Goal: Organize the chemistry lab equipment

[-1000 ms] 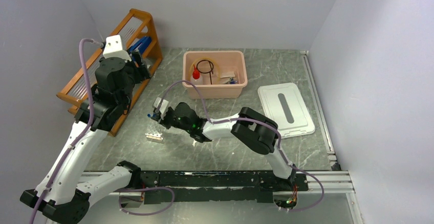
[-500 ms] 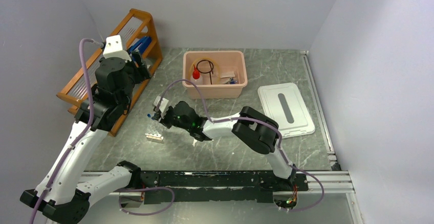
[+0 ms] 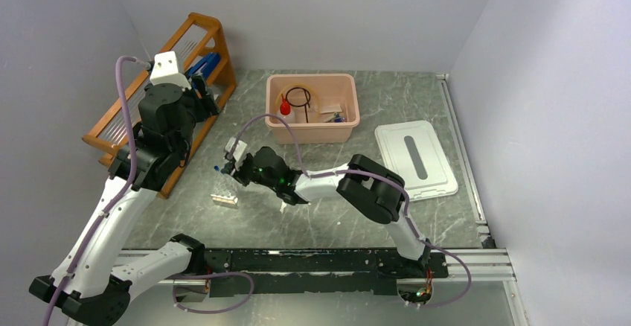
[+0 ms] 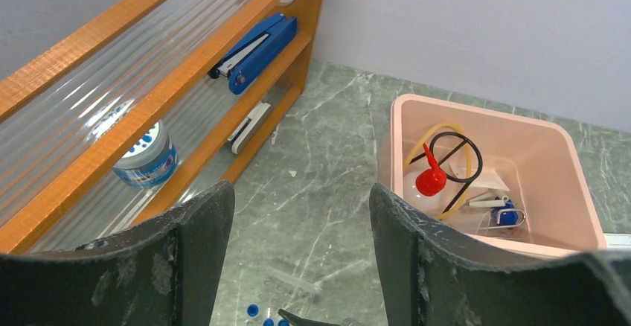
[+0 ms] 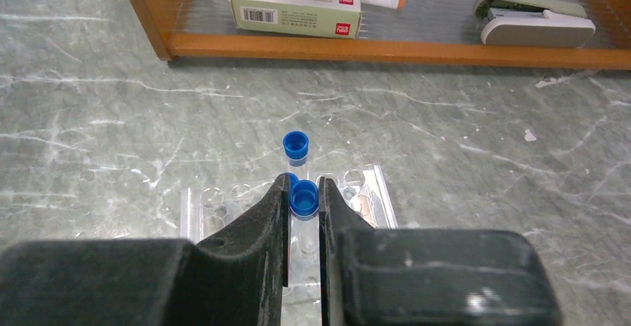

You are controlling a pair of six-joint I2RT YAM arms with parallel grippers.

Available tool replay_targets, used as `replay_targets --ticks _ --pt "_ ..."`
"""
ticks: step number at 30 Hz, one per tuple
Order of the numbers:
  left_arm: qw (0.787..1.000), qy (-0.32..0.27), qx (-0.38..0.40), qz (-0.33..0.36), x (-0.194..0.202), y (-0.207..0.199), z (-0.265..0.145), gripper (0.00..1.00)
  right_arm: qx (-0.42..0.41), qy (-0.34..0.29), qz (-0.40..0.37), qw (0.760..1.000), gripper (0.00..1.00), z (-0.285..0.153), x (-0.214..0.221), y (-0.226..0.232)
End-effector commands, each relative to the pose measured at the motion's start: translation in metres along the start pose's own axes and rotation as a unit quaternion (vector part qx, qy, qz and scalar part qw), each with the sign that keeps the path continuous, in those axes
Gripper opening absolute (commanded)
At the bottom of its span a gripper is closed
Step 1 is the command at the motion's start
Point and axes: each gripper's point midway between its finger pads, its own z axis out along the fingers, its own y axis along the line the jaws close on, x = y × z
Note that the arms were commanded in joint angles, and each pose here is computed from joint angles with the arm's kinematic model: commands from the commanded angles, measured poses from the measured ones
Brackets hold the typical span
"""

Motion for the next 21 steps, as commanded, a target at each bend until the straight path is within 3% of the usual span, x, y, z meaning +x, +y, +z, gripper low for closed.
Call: replay_targets --ticks 1,9,21 --pt "1.0 -0.014 -0.005 -0.008 -0.0141 0.0024 -0.0036 0.71 0.0 0.004 0.014 1.0 0.16 0.0039 0.0116 -0.0035" --pt "1.0 -0.013 -0.004 -0.007 -0.0139 0.0016 -0.0025 0.71 0.002 0.007 0.029 1.0 0.23 0.0039 0.0141 -0.0053" --pt "1.0 -0.014 -0.005 -0.008 -0.0136 0.0024 -0.003 0.71 -0.006 0.0 0.039 0.999 0.17 0.0009 0.0134 -0.0065"
